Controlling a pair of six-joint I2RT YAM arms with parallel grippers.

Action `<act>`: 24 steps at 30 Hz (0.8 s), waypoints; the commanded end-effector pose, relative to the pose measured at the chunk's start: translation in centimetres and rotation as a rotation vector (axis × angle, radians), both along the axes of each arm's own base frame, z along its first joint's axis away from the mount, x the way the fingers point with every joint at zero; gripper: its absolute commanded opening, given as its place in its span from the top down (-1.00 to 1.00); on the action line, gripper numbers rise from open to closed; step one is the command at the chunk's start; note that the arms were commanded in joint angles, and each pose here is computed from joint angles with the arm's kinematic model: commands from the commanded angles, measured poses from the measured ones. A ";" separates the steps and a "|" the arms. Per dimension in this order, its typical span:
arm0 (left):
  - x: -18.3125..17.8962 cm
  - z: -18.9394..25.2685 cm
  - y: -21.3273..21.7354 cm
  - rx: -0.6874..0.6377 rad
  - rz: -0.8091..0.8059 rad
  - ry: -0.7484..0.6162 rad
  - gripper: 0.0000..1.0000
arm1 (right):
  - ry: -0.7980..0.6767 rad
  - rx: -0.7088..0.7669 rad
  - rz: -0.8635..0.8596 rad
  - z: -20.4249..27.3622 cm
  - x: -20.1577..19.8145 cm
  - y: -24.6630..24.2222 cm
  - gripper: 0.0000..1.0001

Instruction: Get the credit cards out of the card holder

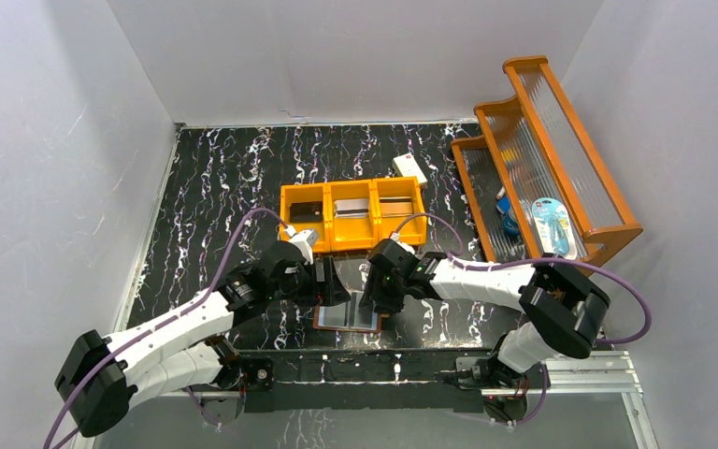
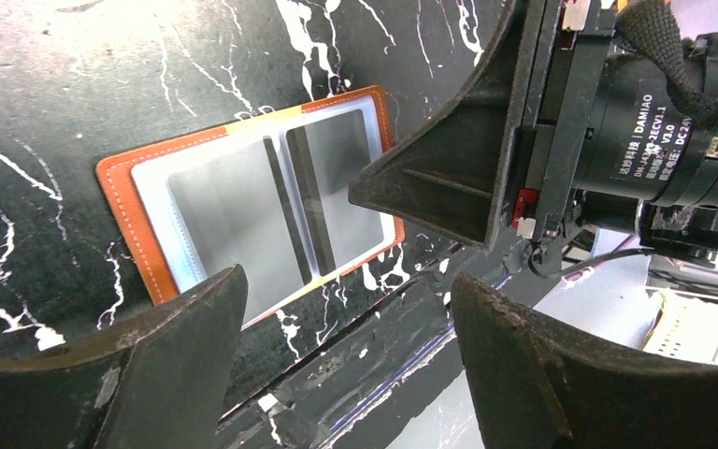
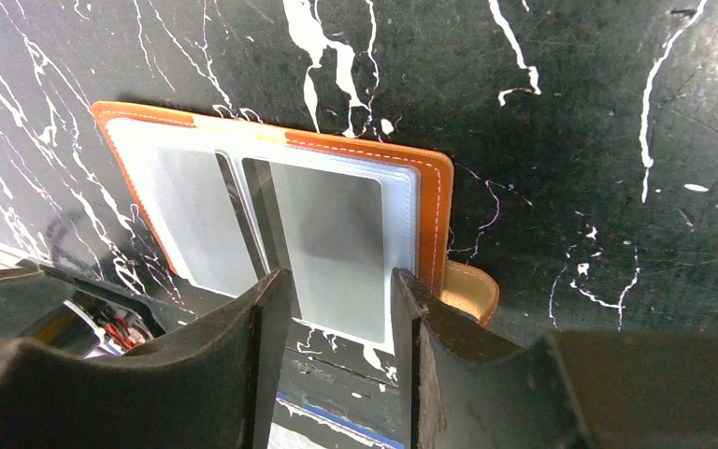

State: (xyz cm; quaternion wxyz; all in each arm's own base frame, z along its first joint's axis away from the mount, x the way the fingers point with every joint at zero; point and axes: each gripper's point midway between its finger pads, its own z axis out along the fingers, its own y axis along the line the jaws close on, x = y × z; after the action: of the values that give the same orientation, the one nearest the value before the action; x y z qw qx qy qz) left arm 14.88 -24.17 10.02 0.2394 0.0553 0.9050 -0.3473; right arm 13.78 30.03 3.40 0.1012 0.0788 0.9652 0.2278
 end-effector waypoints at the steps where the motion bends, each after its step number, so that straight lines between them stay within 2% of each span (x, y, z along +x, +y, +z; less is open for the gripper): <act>1: -0.4 0.7 -1.3 -0.053 -0.057 0.007 -0.54 | -0.015 -0.031 -0.010 -0.5 0.3 -0.8 0.00; 10: -0.8 -1.0 -2.0 -0.041 -0.081 0.080 -0.31 | 0.001 -0.107 -0.053 -2.9 -0.3 -3.2 0.27; 18: -1.1 -3.3 -2.0 -0.006 -0.052 0.163 -0.13 | 0.012 -0.119 -0.074 -3.5 -0.6 -3.8 0.29; 24: -1.4 -4.9 -2.2 -0.008 -0.037 0.215 -0.08 | 0.045 -0.106 -0.093 -4.0 -1.2 -3.9 0.31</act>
State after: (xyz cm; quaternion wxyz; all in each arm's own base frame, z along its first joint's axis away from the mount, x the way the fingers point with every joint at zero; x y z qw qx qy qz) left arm 13.73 -25.95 5.59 0.1472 0.0430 0.9251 -0.3473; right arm 13.78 29.56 2.79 0.1047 0.1063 0.9594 0.2393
